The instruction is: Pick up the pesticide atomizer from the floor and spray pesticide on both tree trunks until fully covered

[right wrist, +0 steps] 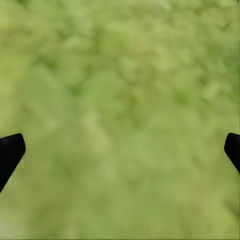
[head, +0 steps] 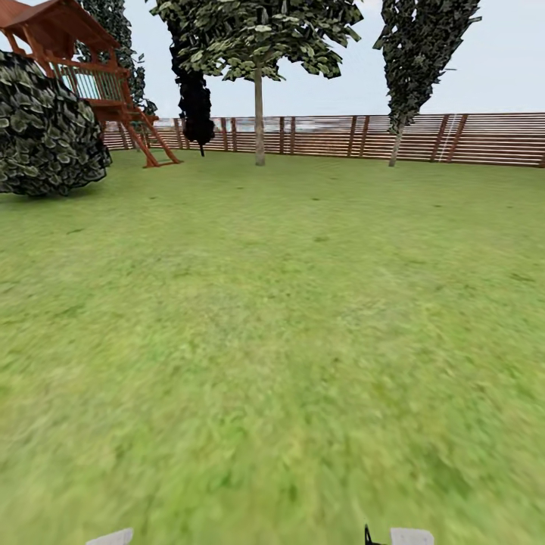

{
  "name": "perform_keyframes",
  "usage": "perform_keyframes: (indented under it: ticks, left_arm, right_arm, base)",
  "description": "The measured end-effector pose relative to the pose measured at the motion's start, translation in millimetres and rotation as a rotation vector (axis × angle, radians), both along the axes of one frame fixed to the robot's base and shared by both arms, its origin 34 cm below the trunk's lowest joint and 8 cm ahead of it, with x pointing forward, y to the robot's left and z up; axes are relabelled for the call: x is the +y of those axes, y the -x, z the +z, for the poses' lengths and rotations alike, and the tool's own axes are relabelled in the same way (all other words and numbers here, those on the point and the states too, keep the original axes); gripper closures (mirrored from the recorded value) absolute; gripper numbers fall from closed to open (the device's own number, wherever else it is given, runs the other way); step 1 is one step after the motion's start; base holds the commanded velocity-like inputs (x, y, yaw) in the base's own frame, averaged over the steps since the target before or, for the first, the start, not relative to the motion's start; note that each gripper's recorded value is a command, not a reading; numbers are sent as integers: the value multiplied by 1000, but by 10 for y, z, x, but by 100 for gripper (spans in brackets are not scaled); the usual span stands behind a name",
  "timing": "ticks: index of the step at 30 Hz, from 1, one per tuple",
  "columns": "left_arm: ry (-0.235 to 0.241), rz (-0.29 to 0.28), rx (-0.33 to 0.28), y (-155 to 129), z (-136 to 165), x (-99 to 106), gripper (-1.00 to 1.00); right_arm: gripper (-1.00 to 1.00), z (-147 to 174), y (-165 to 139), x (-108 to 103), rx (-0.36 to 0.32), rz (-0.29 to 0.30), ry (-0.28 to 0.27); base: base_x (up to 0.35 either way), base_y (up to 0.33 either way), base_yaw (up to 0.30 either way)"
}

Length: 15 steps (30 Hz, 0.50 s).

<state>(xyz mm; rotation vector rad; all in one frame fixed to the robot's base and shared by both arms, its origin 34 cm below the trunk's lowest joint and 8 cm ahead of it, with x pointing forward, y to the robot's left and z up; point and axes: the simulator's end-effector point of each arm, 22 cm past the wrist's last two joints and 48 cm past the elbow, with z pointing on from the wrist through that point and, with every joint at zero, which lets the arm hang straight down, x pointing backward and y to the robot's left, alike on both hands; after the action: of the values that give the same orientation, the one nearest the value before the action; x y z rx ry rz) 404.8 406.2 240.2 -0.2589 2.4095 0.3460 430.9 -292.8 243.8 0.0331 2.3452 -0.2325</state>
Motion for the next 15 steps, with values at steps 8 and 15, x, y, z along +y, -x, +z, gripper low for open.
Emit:
perform_keyframes:
  ticks: [8,15]
  left_arm:
    - [0,0,0,1,0,0,100]
    - [0,2,1,3,-1,3,100]
  right_arm:
    - [-100,0,0,0,0,0,0]
    - [-100,0,0,0,0,0,0]
  base:
    - [340,0,0]
    - [340,0,0]
